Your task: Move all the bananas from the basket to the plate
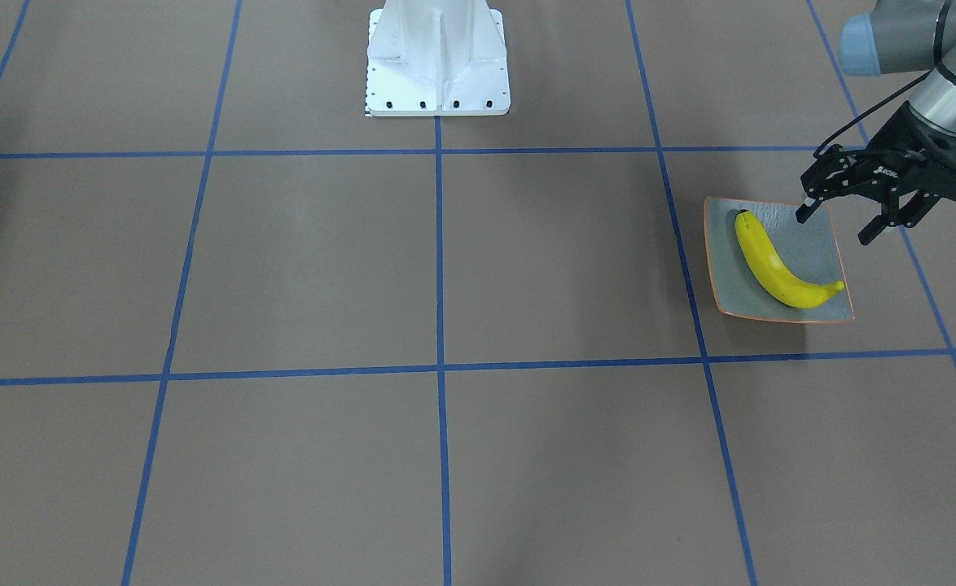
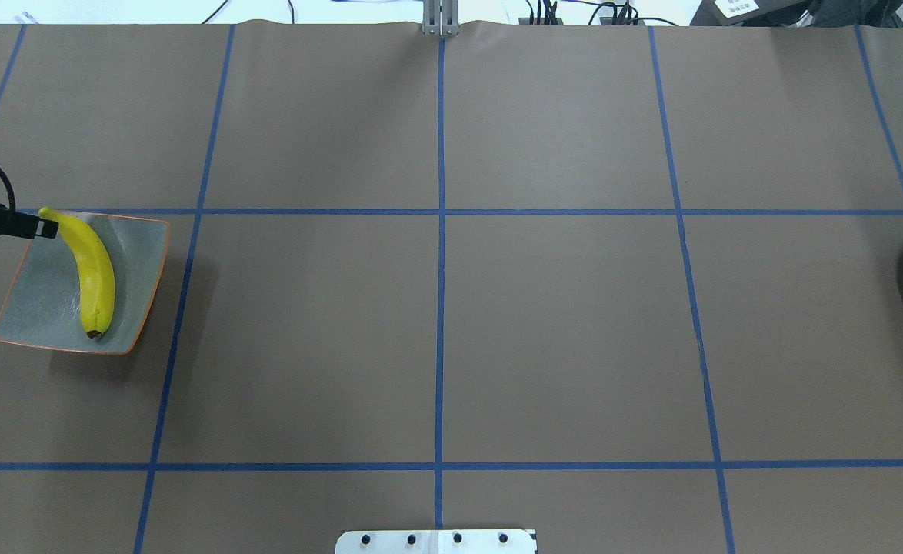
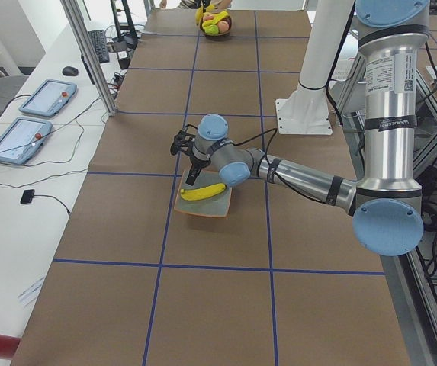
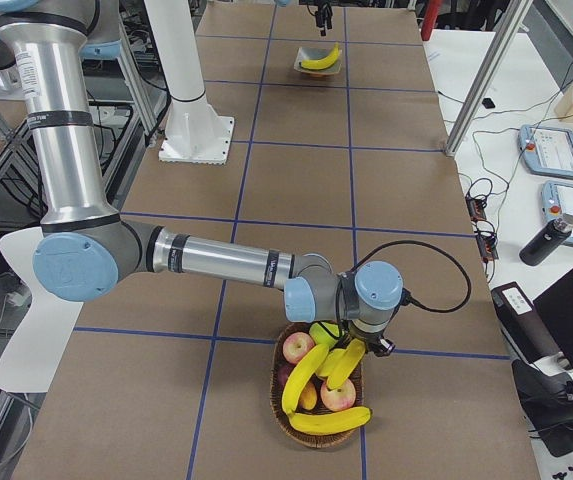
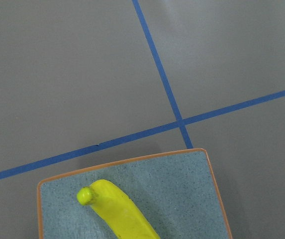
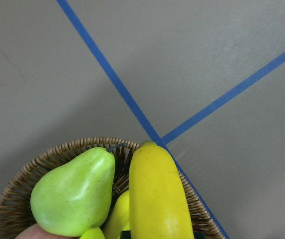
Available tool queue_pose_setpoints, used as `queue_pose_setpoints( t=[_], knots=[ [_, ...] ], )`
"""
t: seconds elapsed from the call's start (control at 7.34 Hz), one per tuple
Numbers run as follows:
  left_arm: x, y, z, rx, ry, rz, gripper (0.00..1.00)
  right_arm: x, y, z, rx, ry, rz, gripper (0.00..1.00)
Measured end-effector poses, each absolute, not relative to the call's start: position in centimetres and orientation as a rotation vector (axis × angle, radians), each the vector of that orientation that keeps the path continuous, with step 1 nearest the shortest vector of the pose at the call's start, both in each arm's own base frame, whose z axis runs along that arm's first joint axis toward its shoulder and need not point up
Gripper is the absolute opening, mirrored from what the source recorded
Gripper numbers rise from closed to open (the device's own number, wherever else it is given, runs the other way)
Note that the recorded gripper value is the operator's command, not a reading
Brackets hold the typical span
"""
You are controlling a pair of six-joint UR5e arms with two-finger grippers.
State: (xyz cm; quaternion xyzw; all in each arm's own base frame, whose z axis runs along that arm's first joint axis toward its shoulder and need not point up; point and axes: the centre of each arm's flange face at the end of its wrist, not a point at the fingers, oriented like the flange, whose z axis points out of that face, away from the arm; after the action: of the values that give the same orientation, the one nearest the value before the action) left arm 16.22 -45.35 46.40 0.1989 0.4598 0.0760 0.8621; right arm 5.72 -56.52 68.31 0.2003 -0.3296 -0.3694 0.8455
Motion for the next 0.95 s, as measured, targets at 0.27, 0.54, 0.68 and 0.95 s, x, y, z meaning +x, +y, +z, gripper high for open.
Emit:
queue_pose_setpoints(
  t=[0.27,0.54,0.68,0.95],
  knots=[
    [16.2,-45.3,46.4,0.416,0.966,0.157,1.00,6.0,-58.7,65.1,0.409,-0.702,-0.622,0.00],
    [16.2,-45.3,46.2,0.416,0.970,0.153,1.00,5.7,-60.6,60.2,0.412,-0.722,-0.448,0.00],
    [16.3,-45.3,46.1,0.416,0.971,0.152,1.00,4.6,-61.2,57.3,0.405,-0.747,-0.355,0.00],
    [16.7,-46.0,44.7,0.425,0.990,0.135,1.00,-0.1,-62.0,49.9,0.371,-0.821,-0.156,0.00]
  ],
)
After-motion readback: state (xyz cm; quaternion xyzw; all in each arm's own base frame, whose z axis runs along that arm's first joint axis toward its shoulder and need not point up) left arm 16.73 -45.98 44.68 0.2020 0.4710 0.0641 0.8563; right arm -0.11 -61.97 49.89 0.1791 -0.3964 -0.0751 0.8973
